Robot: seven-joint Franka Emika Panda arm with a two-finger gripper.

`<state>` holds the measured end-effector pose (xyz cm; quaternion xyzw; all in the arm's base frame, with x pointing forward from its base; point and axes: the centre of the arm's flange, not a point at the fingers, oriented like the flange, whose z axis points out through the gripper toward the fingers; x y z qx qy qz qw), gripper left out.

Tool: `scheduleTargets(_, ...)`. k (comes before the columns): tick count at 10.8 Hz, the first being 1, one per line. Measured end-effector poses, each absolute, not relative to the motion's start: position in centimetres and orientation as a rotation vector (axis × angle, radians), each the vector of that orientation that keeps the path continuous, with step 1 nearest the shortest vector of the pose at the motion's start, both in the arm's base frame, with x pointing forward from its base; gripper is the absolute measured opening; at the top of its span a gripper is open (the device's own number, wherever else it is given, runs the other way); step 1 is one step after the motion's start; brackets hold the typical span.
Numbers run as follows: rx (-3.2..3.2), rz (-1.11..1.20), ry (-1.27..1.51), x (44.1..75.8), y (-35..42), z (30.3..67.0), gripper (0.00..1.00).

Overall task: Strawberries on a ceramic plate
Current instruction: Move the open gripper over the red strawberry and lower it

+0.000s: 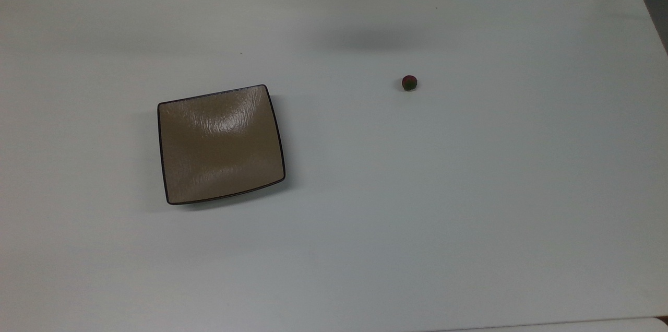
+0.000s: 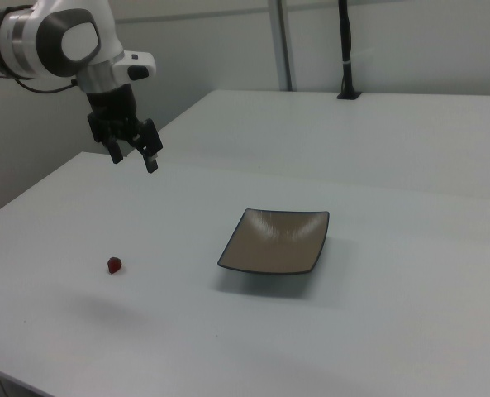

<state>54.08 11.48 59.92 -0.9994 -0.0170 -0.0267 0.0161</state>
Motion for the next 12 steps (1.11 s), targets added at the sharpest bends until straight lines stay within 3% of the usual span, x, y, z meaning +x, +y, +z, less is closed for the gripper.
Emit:
scheduleTargets(8,-3.108,-0.058,-0.105,54.2,13.4,58.9,1.00)
scheduleTargets(12,-3.083,-0.101,-0.249,55.4,19.3,55.5,1.00)
